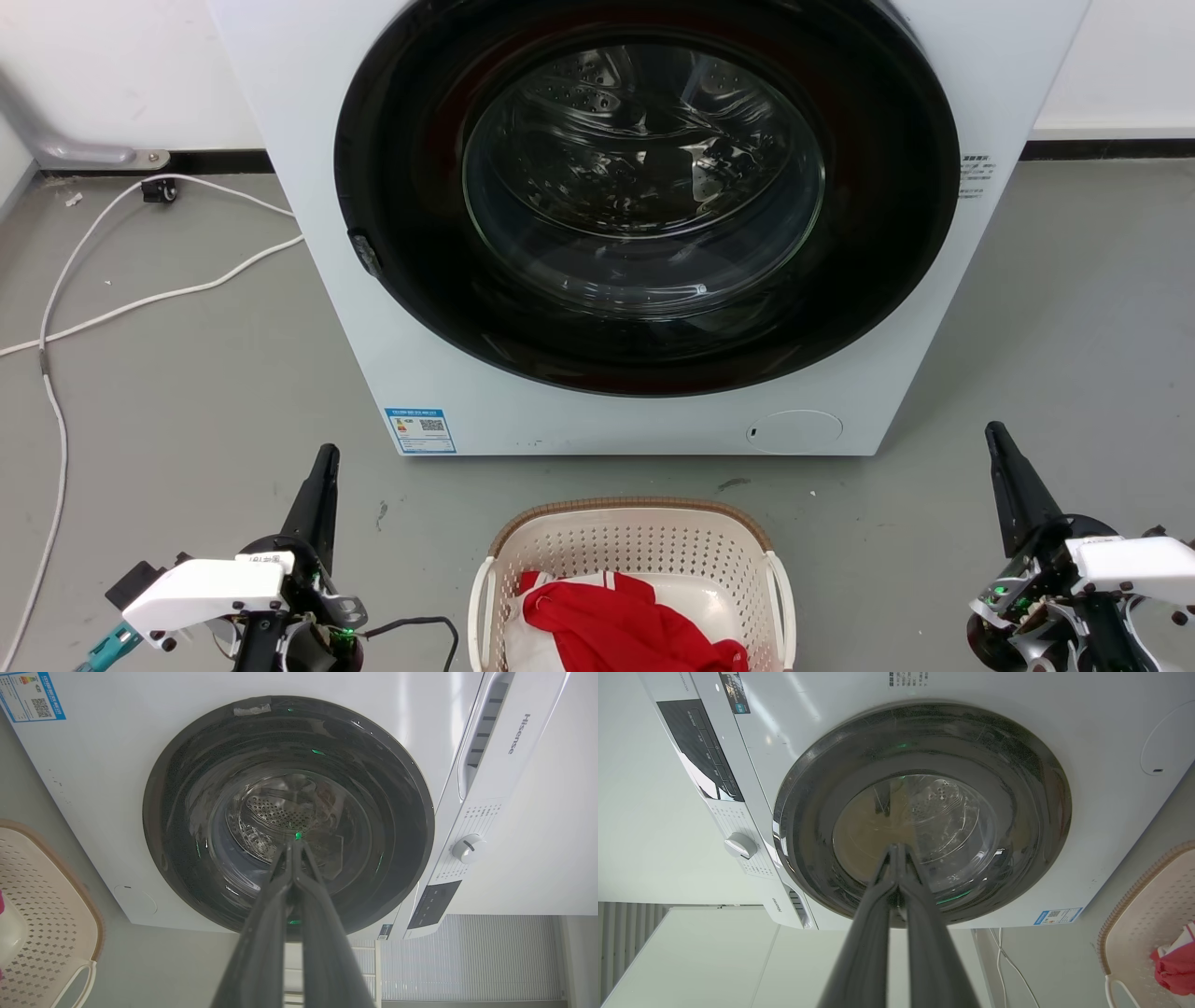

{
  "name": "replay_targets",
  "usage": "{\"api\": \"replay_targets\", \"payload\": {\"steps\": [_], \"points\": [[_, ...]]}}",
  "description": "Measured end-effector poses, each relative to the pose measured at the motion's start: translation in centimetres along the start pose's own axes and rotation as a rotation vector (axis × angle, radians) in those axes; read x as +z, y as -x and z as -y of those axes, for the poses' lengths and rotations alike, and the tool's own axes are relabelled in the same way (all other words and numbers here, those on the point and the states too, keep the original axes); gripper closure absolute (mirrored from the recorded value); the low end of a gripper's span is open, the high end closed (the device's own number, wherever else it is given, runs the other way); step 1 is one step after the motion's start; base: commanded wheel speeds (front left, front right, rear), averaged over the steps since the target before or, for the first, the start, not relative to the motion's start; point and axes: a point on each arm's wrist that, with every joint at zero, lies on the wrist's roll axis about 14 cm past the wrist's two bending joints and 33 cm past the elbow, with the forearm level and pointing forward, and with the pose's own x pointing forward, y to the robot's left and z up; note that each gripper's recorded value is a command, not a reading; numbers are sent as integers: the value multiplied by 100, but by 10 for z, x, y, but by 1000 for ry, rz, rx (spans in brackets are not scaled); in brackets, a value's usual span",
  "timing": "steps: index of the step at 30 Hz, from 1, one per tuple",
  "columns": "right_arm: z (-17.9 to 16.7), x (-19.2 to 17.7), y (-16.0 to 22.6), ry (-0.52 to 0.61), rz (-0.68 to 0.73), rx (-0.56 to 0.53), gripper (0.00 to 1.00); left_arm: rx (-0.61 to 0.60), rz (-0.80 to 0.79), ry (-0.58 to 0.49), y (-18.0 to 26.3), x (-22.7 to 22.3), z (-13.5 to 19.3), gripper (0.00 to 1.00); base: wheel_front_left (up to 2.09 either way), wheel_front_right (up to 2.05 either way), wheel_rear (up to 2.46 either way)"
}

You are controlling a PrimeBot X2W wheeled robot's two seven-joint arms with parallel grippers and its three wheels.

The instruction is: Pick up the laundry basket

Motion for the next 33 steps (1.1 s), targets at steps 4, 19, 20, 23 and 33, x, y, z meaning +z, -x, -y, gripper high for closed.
{"api": "replay_targets", "payload": {"steps": [4, 19, 20, 23, 33], "points": [[0, 0, 0, -1, -1, 0, 100, 0, 1, 0, 0, 0, 0, 100, 0, 0, 0], [0, 0, 0, 0, 1, 0, 100, 0, -1, 0, 0, 0, 0, 100, 0, 0, 0], [0, 0, 0, 2, 0, 0, 100, 0, -2, 1, 0, 0, 0, 100, 0, 0, 0], [0, 0, 0, 2, 1, 0, 100, 0, -1, 0, 0, 0, 0, 100, 0, 0, 0], [0, 0, 0, 0, 0, 0, 100, -1, -2, 1, 0, 0, 0, 100, 0, 0, 0]]}}
